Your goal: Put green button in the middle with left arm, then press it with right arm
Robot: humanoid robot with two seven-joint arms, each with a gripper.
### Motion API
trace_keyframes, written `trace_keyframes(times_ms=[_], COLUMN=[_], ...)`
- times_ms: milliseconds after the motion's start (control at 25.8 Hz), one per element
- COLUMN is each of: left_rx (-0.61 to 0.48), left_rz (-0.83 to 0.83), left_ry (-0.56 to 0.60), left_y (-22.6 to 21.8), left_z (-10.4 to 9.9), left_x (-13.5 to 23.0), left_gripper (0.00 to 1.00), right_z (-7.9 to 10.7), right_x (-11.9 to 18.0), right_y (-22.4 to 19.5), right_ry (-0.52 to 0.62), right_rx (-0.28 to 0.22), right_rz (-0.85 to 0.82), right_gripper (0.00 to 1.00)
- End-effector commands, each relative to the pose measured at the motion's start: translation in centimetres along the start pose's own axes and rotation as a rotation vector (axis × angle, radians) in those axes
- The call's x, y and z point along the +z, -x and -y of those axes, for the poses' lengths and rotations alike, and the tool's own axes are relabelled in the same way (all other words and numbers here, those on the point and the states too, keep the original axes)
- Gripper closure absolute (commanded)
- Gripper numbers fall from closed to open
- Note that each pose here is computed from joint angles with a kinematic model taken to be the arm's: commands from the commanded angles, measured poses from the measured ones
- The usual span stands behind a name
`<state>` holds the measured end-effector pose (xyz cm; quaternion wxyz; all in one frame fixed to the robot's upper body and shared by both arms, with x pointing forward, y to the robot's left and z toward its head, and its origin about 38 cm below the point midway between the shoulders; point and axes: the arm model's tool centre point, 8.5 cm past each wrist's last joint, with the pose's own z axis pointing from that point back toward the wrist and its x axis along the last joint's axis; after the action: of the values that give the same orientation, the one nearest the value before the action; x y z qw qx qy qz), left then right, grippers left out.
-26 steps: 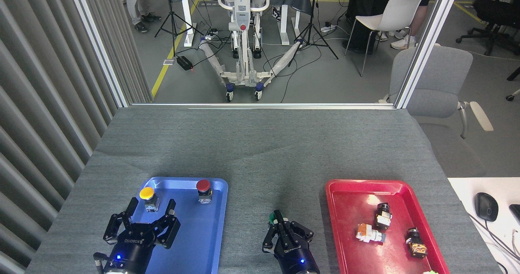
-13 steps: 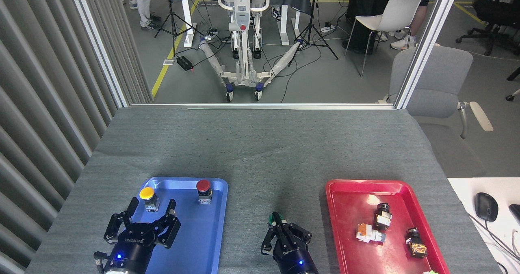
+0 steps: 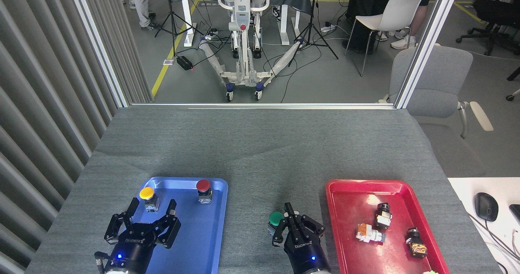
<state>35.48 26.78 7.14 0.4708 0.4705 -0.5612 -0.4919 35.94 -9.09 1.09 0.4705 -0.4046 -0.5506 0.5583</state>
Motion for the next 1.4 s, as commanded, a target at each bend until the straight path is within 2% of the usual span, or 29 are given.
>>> trace_keyframes(times_ms=[0, 39, 116, 155, 194, 233, 388, 543, 1358], left_rx=[0.000, 0.000, 0.000, 0.000, 0.000, 0.000, 0.000, 0.000, 0.000], left_rz=[-0.001, -0.001, 0.000, 0.000, 0.000, 0.000, 0.000, -0.001, -0.001], left_ry=[0.002, 0.002, -0.001, 0.001, 0.001, -0.001, 0.001, 0.002, 0.002], left_y=[0.0, 0.0, 0.0, 0.0, 0.0, 0.0, 0.0, 0.0, 0.0], left_z=[0.1, 0.1, 0.0, 0.0, 0.0, 0.0, 0.0, 0.1, 0.0], left_x=[0.1, 0.1, 0.0, 0.0, 0.0, 0.0, 0.1, 0.1, -0.1], left_gripper=[0.00, 0.00, 0.00, 0.00, 0.00, 0.00, 0.00, 0.00, 0.00], right_z=[0.2, 0.3, 0.4, 0.5, 0.7, 0.7, 0.6, 1.4, 2.2], right_x=[1.3, 2.0, 3.5, 4.2, 4.9, 5.6, 7.8, 9.3, 9.6], right_y=[2.1, 3.4, 5.8, 6.6, 7.6, 8.5, 12.3, 15.2, 15.2], right_ry=[0.016, 0.022, 0.039, 0.052, 0.069, 0.082, 0.081, 0.095, 0.112], right_rx=[0.016, 0.018, 0.024, 0.027, 0.034, 0.041, 0.060, 0.078, 0.079], right_rz=[-0.033, -0.057, -0.114, -0.134, -0.157, -0.178, -0.240, -0.276, -0.282], right_gripper=[0.83, 0.73, 0.35, 0.21, 0.10, 0.04, 0.01, 0.00, 0.00])
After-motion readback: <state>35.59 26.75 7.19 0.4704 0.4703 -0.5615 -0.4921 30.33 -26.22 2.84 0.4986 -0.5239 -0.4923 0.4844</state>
